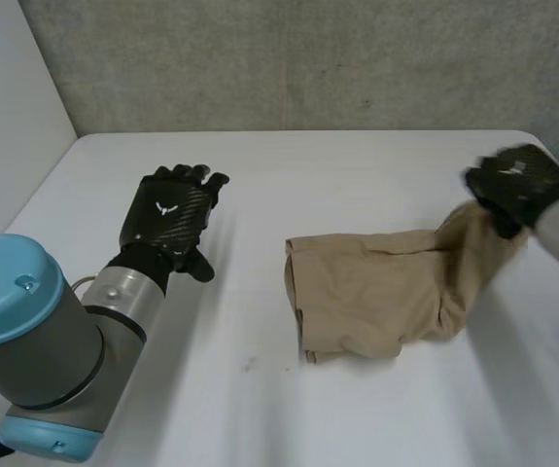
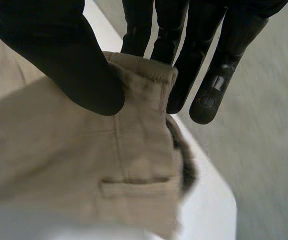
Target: Fold the shorts.
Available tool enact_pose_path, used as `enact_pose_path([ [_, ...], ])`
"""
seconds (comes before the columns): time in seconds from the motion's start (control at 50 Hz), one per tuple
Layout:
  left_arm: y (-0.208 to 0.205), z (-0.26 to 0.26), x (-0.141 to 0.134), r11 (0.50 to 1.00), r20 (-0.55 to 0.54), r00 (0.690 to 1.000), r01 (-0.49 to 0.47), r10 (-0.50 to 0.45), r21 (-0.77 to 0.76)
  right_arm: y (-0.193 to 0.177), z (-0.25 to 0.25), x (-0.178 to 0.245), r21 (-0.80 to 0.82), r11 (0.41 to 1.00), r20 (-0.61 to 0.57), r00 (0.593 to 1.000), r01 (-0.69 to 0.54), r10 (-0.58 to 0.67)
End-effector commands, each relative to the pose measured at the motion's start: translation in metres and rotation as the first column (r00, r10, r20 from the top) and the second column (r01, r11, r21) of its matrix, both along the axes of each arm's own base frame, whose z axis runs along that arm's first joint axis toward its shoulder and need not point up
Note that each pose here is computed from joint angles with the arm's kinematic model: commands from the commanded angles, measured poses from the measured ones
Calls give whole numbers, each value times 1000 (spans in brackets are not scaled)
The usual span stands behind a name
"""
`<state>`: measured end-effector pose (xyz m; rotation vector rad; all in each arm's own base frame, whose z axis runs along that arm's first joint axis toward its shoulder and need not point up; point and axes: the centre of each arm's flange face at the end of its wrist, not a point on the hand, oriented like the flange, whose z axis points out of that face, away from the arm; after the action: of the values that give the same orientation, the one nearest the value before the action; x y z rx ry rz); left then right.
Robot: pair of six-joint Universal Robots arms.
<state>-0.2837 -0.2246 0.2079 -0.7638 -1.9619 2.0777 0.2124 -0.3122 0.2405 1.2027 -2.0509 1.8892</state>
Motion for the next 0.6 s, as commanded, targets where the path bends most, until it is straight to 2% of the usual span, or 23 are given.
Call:
enact_pose_path([
  [0.02, 1, 6, 1, 1000, -18, 1000, -2, 1, -13, 81, -21, 92, 47, 935, -13, 936, -352, 353],
  [0.08, 1, 10, 0, 1000, -30, 1000, 1, -2, -17, 106, -42, 105, 121, 886, -28, 891, -447, 453],
  [0.1, 1, 10, 0, 1000, -33, 999, 0, 0, -17, 123, -55, 109, 163, 844, -31, 852, -511, 522],
  [0.16, 0, 12, 0, 1000, -40, 999, 0, -1, -22, 140, -68, 110, 208, 784, -26, 798, -585, 602],
  [0.18, -1, 14, -1, 1000, -44, 999, 0, -1, -26, 147, -73, 109, 223, 752, -19, 768, -621, 640],
  [0.24, -2, 16, -2, 999, -50, 999, 1, -3, -34, 154, -72, 109, 225, 720, -1, 739, -657, 674],
  [0.3, -5, 24, -5, 998, -67, 998, 2, -6, -58, 153, -65, 109, 216, 725, 9, 744, -654, 669],
  [0.38, -11, 37, -11, 996, -95, 995, 7, -15, -91, 132, -31, 102, 138, 800, 62, 811, -584, 581],
  [0.4, -13, 42, -15, 995, -113, 993, 13, -24, -100, 118, -15, 93, 118, 845, 114, 852, -522, 510],
  [0.44, -14, 43, -21, 995, -130, 991, 27, -39, -98, 106, -2, 84, 111, 882, 178, 882, -459, 436],
  [0.48, -10, 41, -38, 994, -150, 985, 72, -85, -85, 93, 12, 75, 117, 912, 279, 894, -394, 350],
  [0.54, 4, 33, -64, 990, -153, 978, 137, -141, -39, 77, 20, 67, 143, 931, 376, 888, -336, 263],
  [0.6, 9, 25, -74, 990, -139, 981, 138, -136, 8, 67, 26, 61, 149, 941, 420, 881, -302, 217],
])
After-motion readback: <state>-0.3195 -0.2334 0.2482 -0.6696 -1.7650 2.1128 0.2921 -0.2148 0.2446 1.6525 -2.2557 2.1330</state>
